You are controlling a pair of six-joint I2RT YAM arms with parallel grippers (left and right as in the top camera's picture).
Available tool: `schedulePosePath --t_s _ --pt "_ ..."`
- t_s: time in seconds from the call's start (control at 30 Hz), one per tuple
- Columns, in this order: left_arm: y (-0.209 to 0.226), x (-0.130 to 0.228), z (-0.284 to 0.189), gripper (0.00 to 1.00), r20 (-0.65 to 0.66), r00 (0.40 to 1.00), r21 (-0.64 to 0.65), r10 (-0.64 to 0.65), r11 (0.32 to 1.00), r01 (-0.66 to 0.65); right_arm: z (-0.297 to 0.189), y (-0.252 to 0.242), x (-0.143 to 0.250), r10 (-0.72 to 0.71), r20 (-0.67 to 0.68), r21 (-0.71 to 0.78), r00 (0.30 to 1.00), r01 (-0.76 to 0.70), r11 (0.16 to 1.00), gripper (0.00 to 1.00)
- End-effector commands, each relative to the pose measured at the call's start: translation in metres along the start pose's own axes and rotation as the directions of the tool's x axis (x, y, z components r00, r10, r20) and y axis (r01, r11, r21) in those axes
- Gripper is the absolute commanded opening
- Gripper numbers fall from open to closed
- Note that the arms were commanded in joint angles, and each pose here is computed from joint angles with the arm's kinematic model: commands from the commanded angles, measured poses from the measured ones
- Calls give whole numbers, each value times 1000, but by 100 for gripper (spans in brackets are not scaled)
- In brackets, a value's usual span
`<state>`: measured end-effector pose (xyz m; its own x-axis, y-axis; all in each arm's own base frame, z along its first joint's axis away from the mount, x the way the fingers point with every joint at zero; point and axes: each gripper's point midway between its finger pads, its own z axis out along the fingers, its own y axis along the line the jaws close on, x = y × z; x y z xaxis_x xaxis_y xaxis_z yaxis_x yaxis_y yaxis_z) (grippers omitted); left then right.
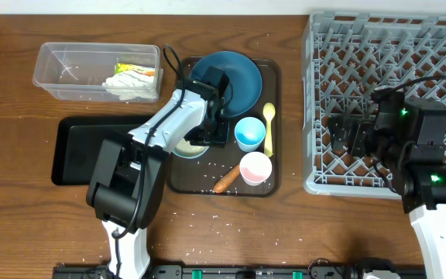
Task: Sort waste into correct bins and load items into the dishwasher rack
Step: 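Grasp the rim of the light-blue rice bowl with the left gripper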
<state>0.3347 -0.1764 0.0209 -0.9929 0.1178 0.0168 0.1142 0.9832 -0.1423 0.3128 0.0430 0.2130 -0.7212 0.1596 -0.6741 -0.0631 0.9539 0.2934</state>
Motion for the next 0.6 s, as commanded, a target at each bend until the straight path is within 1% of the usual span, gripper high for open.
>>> schedulePosePath --t_s 0.0,0.07,0.2,0.23,0.3,0.4,0.57 --pt "1 0 1 38 2 1000 -6 0 1000 0 -4 9 -6 -32 17 -22 999 32 999 99" --pt "0 0 1 34 2 1000 -5 0 1000 0 -4 9 -6 -32 17 -22 999 32 999 99" --pt "-1 -4 -3 33 16 1000 -2 1 1000 -1 -4 9 -6 -32 17 -22 999 32 999 99" --pt "-1 -6 -4 31 23 1000 -3 -2 1000 2 -4 9 -6 -32 17 -22 999 32 999 99" --pt "4 -9 -7 30 42 999 -32 -21 999 22 -4 9 -6 -32 17 -22 999 33 999 99" --pt "9 -10 -8 26 52 998 -65 -22 998 25 -4 9 -6 -32 17 -22 999 33 999 99" --pt "10 -11 -8 20 55 998 -71 -23 997 27 -4 9 -6 -32 17 -22 999 33 999 99"
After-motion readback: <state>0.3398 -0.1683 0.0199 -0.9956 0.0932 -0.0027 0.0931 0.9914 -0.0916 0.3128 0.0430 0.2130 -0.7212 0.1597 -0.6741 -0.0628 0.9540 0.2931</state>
